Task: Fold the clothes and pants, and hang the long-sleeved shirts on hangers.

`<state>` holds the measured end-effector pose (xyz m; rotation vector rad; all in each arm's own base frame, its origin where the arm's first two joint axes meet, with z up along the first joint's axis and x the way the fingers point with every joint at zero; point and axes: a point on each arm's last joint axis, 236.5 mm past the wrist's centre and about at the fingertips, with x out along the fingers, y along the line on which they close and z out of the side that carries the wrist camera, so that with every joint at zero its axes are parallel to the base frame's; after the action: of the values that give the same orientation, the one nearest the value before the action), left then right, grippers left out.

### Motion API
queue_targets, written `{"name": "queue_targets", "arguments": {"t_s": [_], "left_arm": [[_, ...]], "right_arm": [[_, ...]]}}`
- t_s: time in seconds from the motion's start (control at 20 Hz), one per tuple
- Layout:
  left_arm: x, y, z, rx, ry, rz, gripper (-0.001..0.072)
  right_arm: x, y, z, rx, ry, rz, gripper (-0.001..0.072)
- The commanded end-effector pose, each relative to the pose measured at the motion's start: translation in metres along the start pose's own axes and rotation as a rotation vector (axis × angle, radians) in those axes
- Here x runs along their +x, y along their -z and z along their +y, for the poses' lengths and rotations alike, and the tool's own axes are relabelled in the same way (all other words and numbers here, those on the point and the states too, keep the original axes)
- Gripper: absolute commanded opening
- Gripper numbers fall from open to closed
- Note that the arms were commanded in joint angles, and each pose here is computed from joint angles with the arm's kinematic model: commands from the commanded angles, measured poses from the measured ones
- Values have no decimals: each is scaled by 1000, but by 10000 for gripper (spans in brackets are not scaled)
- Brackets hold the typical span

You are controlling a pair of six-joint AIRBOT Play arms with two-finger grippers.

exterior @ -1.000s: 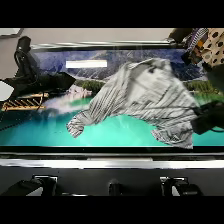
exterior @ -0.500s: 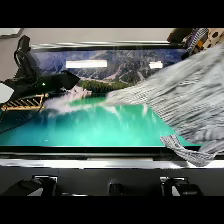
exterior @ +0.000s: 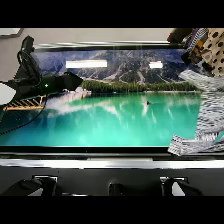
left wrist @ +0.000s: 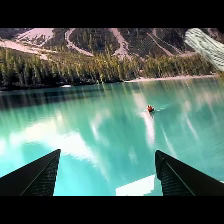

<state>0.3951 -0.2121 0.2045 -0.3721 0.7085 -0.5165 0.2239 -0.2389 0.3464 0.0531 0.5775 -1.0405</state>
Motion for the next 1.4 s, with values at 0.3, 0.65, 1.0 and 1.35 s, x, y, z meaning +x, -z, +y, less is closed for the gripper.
{"name": "queue_targets", "arguments": {"t_s": [0.3, 0.65, 1.0, 1.35], "left_arm": [[0, 0, 0, 0, 1, 1, 666], [0, 0, 0, 0, 1, 1, 666], [0, 0, 0, 0, 1, 1, 666], [1, 0, -1, -23, 1, 1, 666]], "right_arm": [[26, -85, -45, 179, 64, -200, 19], [25, -132, -51, 221, 90, -371, 19], [12, -152, -76, 225, 189, -480, 19], [22, -145, -137, 370, 255, -493, 19]]}}
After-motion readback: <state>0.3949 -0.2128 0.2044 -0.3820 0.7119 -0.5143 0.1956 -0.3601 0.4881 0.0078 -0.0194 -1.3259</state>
